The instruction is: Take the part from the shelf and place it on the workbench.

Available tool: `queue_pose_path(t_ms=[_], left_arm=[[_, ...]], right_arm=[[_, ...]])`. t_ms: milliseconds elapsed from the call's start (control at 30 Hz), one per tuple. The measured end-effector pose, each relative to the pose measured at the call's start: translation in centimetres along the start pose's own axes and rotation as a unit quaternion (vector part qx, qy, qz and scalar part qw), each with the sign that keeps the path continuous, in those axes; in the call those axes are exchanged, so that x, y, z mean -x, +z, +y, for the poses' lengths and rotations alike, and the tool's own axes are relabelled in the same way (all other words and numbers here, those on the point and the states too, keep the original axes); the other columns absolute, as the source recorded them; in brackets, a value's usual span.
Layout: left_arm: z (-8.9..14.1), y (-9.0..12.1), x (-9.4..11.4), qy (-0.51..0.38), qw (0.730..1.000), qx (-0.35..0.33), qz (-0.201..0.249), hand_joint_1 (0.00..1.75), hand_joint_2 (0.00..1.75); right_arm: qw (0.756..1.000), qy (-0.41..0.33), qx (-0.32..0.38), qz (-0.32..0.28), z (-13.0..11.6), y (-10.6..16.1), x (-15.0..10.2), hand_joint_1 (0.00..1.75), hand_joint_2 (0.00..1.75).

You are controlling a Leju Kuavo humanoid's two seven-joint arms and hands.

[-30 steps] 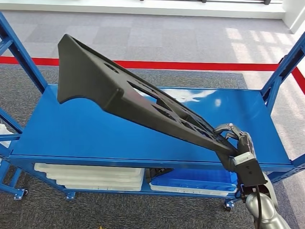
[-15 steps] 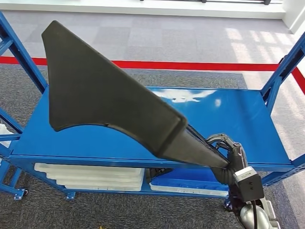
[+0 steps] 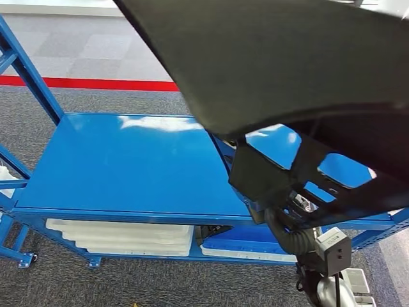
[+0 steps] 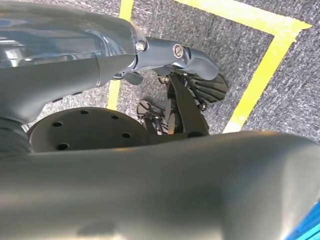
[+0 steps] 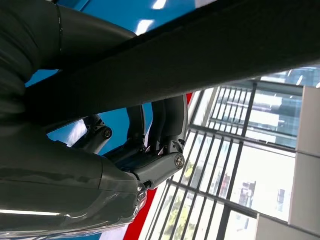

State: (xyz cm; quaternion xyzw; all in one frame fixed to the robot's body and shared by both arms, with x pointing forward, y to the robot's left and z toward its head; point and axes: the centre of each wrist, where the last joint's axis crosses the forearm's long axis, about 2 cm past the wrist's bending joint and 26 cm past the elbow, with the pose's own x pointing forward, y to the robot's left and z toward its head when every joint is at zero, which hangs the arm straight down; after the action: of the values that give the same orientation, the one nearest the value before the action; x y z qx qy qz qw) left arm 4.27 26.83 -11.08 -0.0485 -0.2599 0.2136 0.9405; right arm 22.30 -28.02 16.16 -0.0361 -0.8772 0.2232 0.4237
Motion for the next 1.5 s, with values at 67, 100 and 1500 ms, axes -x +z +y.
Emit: queue_pose_path(t_ms=[67,100,1500], left_arm=[[0.1,0.0,0.0,-0.002,1.0,0.001,-0.002,0.0,1.75],[0.1,0.0,-0.1,-0.002,1.0,0.001,-0.003,0.0,1.75],[1.1,-0.1,-0.5,-0.006,0.999,-0.006,-0.031,0.0,1.75]], right_arm=[[1.0,-0.031,-0.005,-0.001,0.3,-0.1,-0.1,1.75,1.75],[0.999,-0.046,-0.006,-0.001,0.4,-0.1,-0.1,1.75,1.75],[0.985,-0.169,-0.044,0.01,2.7,0.5,-0.1,1.75,1.75]])
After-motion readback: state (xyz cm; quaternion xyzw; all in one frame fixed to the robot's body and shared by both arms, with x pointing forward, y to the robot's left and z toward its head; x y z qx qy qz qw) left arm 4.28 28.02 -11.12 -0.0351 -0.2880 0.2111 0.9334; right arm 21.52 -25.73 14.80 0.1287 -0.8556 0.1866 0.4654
